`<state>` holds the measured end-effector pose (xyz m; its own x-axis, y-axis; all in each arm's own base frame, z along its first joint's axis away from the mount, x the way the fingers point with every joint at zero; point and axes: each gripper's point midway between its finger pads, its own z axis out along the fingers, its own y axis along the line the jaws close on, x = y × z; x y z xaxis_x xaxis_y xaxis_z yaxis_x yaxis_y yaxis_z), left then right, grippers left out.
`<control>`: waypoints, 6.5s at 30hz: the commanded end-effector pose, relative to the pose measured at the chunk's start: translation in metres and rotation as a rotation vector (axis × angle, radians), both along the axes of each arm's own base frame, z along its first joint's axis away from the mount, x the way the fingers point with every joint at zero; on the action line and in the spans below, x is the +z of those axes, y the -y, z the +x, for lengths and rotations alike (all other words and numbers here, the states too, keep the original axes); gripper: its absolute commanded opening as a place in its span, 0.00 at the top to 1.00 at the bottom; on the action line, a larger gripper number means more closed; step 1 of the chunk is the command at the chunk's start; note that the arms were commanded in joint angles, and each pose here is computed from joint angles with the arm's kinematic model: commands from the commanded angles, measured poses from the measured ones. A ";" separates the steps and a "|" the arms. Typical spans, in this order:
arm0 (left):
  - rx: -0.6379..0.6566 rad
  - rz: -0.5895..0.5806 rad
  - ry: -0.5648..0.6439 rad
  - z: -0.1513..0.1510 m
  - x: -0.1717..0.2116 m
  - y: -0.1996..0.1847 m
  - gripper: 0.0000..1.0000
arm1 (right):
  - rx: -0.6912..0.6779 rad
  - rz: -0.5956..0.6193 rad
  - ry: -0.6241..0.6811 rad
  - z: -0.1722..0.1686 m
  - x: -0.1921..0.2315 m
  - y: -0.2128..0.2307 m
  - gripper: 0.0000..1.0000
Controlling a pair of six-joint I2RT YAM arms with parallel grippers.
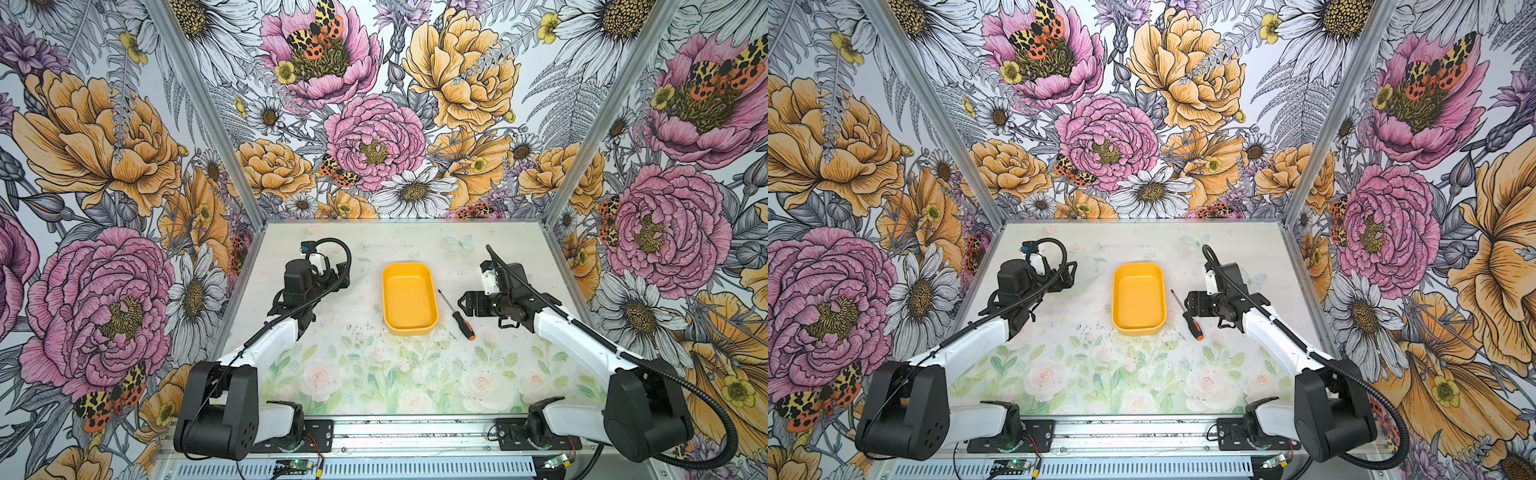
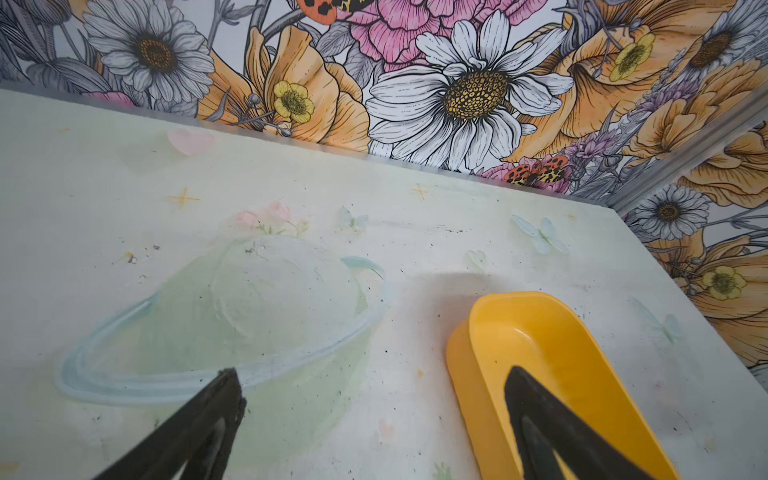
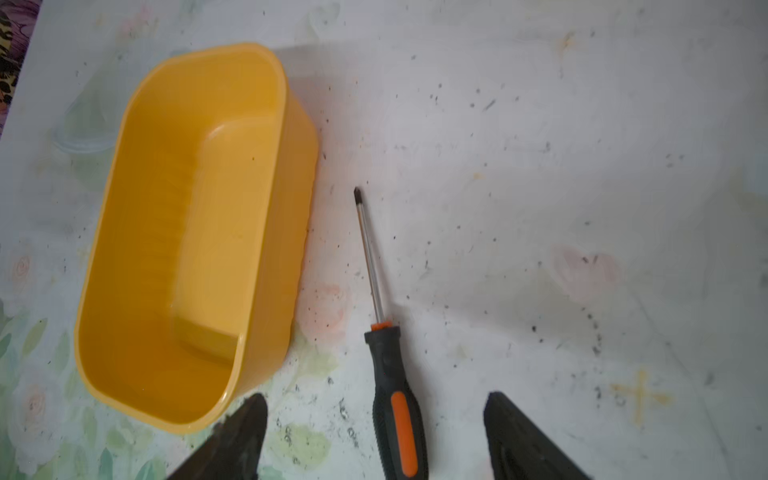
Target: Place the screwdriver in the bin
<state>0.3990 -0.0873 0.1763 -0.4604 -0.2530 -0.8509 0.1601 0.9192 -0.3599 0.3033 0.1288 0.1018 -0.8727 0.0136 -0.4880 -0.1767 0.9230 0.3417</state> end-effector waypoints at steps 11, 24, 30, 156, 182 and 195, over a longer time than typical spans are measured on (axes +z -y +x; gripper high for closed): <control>-0.105 -0.119 -0.238 -0.016 -0.030 0.028 0.01 | 0.041 -0.135 -0.197 -0.021 -0.045 -0.011 0.24; -0.124 -0.119 -0.273 -0.020 -0.033 0.031 0.01 | 0.053 -0.267 -0.238 -0.011 -0.064 -0.008 0.38; -0.123 -0.128 -0.293 -0.018 -0.037 0.032 0.01 | 0.058 -0.290 -0.255 -0.012 -0.071 -0.008 0.48; -0.036 -0.083 -0.319 -0.043 -0.042 0.001 0.01 | 0.016 -0.317 -0.159 0.029 -0.047 -0.177 0.42; 0.046 0.135 -0.053 -0.009 0.019 -0.035 0.01 | -0.057 -0.531 0.379 0.073 0.090 0.027 0.29; 0.230 0.348 0.265 -0.011 0.031 -0.089 0.01 | -0.429 -0.277 0.613 0.091 0.062 0.153 0.29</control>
